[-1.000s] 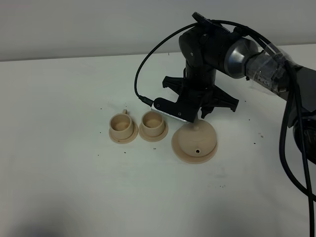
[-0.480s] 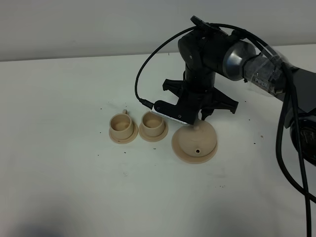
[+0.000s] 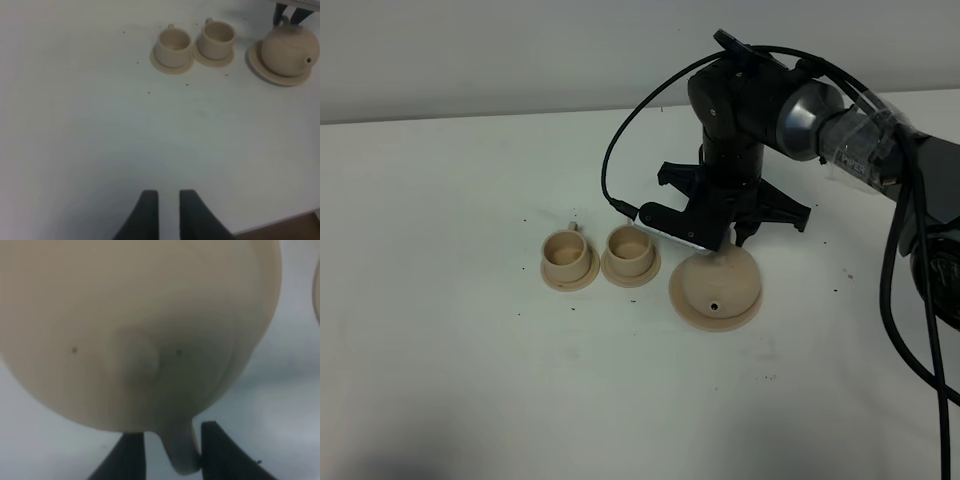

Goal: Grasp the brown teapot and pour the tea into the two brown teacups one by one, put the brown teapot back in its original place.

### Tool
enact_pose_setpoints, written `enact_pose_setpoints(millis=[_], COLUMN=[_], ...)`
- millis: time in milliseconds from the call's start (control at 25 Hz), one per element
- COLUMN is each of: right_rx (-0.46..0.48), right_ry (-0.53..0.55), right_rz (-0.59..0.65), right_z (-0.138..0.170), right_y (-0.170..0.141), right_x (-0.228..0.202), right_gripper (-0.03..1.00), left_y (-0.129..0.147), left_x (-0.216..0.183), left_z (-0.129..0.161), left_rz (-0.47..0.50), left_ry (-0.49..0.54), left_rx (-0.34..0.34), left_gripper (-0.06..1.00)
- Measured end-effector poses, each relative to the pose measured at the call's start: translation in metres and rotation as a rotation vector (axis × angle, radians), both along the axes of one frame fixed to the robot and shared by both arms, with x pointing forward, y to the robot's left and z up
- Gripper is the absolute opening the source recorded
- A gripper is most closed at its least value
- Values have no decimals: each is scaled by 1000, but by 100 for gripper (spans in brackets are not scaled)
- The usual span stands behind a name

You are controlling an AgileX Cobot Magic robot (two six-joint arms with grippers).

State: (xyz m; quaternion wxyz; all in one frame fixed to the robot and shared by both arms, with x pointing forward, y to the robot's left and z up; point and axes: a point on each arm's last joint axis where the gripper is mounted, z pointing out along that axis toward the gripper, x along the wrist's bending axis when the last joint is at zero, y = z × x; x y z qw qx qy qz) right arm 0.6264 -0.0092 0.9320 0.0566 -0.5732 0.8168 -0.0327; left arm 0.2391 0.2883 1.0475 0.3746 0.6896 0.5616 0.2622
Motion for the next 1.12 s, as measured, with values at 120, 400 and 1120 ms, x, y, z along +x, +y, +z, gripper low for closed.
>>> enact_pose_setpoints(millis=[120, 400, 1120], right_rx=[-1, 4, 6], right_ry=[4, 10, 25], right_rz=[-4, -9, -20], right_z=[-1, -2, -2], right_y=[-1, -2, -4], right_x=[1, 1, 2], right_gripper=[26, 26, 11], left_y=[0, 0, 0], left_x=[0, 0, 0], left_z=[0, 0, 0], left_rz=[0, 0, 0], left_ry=[0, 0, 0], left_rx=[0, 0, 0], left_gripper=[13, 13, 13])
